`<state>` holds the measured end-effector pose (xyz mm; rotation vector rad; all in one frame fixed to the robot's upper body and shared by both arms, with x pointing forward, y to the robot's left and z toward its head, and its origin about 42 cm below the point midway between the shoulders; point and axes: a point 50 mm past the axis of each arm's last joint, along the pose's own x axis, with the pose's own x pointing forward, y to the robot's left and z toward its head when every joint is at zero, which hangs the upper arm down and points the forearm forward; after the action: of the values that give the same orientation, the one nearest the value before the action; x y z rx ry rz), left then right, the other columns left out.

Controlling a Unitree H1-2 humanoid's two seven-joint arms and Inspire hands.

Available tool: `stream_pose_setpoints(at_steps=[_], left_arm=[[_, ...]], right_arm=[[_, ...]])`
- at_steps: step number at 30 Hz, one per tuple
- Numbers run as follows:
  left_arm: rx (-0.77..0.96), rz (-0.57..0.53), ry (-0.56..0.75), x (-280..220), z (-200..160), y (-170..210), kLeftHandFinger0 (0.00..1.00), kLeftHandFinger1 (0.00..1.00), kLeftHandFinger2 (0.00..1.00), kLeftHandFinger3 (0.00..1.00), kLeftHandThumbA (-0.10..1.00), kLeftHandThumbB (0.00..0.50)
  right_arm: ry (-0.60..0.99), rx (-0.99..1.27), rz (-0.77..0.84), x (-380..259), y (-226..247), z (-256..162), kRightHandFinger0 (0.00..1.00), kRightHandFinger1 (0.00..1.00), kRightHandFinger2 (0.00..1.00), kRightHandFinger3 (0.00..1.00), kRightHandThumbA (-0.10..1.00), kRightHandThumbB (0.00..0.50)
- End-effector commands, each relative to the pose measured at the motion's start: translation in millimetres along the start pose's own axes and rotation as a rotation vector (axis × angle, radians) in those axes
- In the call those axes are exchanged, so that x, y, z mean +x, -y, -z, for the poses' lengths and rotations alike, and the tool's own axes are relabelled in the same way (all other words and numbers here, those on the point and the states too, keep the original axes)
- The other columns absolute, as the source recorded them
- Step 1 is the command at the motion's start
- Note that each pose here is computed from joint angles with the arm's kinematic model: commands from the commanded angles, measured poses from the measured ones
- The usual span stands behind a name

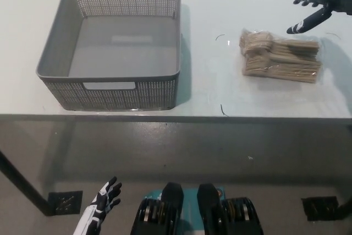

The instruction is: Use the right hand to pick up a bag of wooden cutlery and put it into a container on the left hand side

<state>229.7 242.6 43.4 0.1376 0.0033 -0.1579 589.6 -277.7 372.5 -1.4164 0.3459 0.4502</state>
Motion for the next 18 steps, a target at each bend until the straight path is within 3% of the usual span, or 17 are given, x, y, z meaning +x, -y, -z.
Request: stream_pose_setpoints(at_steps=[1, 18], left_arm=[[-0.003, 0.015, 0.023, -2, -4, -2, 1.0, 1.0, 1.0, 1.0, 1.0, 0.123], [0.006, 0.015, 0.026, -3, -4, -5, 1.0, 1.0, 1.0, 1.0, 1.0, 0.127]], right_arm=[[0.025, -0.094, 0.036, -14, 37, -23, 1.0, 1.0, 1.0, 1.0, 0.76, 0.5], [0.014, -0.182, -0.029, 5, 6, -32, 1.0, 1.0, 1.0, 1.0, 0.78, 0.5]])
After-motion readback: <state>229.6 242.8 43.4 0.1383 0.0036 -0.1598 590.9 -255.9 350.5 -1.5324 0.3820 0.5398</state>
